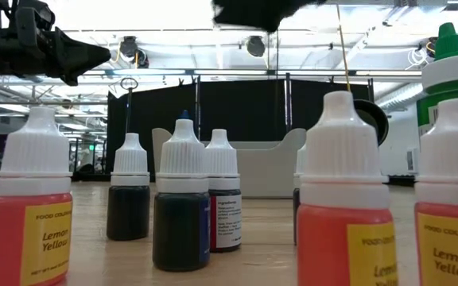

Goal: Pick & Place food coloring
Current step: Put the big purple food coloring bottle into the gray bin

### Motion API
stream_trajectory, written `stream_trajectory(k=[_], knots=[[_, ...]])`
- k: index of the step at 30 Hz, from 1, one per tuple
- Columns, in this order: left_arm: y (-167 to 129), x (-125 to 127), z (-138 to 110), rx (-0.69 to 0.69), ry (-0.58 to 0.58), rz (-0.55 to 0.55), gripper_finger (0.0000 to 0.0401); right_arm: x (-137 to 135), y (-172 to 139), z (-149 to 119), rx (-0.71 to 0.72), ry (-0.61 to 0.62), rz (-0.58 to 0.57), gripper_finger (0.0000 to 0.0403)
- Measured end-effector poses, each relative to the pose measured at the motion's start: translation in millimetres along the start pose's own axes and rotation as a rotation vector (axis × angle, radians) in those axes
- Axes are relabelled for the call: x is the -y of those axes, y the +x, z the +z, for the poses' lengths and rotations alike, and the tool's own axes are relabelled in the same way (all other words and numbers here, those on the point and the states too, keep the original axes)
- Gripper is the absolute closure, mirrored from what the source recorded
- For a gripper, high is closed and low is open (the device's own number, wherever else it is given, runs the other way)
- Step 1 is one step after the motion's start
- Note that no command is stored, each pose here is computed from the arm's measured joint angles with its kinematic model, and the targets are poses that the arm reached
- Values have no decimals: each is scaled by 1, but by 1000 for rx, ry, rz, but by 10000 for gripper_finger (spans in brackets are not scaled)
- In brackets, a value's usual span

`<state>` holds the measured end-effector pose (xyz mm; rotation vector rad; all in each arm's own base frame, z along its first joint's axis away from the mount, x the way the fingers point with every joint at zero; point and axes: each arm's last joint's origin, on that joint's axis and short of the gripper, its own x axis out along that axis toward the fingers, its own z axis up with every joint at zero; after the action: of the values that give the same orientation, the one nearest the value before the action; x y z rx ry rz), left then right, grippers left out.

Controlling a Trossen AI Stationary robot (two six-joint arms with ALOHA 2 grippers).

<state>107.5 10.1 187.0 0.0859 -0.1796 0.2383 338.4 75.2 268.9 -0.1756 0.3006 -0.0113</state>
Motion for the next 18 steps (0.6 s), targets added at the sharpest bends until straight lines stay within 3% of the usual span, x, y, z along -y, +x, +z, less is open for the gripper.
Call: stream_trajectory(k=[4,9,14,18], knots=[[0,0,0,0,0,0,350,-21,-38,7,8,-66,4,223],[0,0,0,1,0,0,350,-39,-86,-10,25,-85,-33,305],[0,0,0,0,0,0,350,-50,-124,-50,36,-52,-66,386],[0,0,0,0,0,0,350,-58,-141,-87,100,24,5,388]])
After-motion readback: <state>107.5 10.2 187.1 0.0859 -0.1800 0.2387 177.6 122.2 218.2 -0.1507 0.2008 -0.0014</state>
